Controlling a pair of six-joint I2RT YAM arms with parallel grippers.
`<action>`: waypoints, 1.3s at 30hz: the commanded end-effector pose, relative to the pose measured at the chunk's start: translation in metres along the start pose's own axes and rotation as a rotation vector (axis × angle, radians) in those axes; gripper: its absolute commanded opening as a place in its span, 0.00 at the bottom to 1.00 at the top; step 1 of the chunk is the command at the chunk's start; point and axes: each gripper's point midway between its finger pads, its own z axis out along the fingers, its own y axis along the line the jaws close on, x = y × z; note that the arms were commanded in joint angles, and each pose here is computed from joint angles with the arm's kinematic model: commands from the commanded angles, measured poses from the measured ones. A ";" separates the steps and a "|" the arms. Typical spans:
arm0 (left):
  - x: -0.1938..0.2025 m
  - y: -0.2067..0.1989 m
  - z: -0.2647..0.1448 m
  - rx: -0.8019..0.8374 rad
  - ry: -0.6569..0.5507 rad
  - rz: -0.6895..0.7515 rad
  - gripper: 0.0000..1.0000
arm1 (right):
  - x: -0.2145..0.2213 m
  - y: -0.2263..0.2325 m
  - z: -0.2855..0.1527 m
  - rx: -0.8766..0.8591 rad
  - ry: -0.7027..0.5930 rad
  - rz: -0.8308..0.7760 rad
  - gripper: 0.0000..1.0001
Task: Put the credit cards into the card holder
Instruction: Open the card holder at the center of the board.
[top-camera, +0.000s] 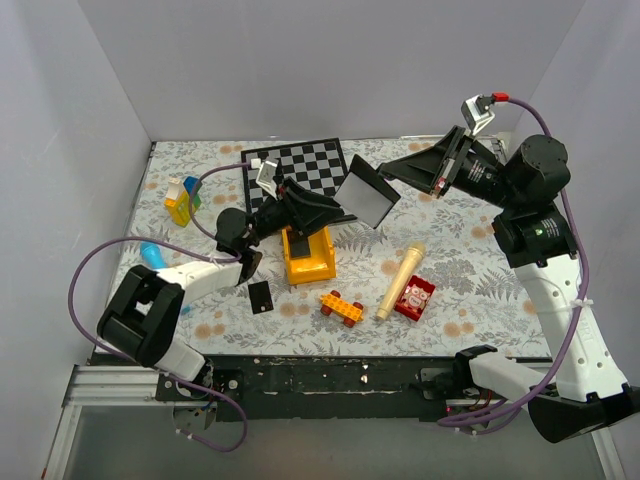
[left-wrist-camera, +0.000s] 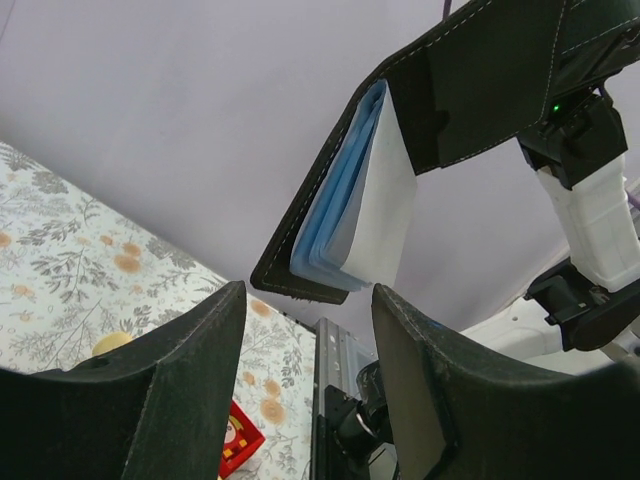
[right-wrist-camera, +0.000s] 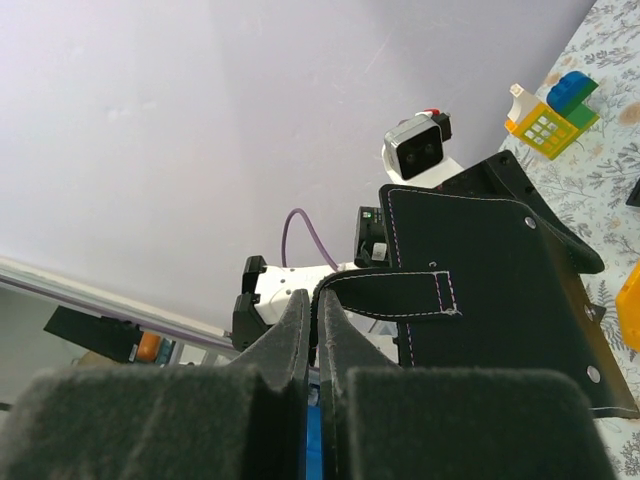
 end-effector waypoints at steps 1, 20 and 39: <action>-0.012 -0.009 0.007 0.055 -0.019 0.030 0.52 | -0.004 0.027 -0.007 -0.079 -0.018 -0.066 0.01; -0.019 -0.011 0.022 0.137 -0.048 -0.018 0.50 | -0.002 0.034 -0.007 -0.131 -0.005 -0.040 0.01; -0.006 -0.025 0.029 0.219 -0.034 -0.112 0.50 | -0.002 0.025 -0.002 -0.133 0.002 -0.023 0.01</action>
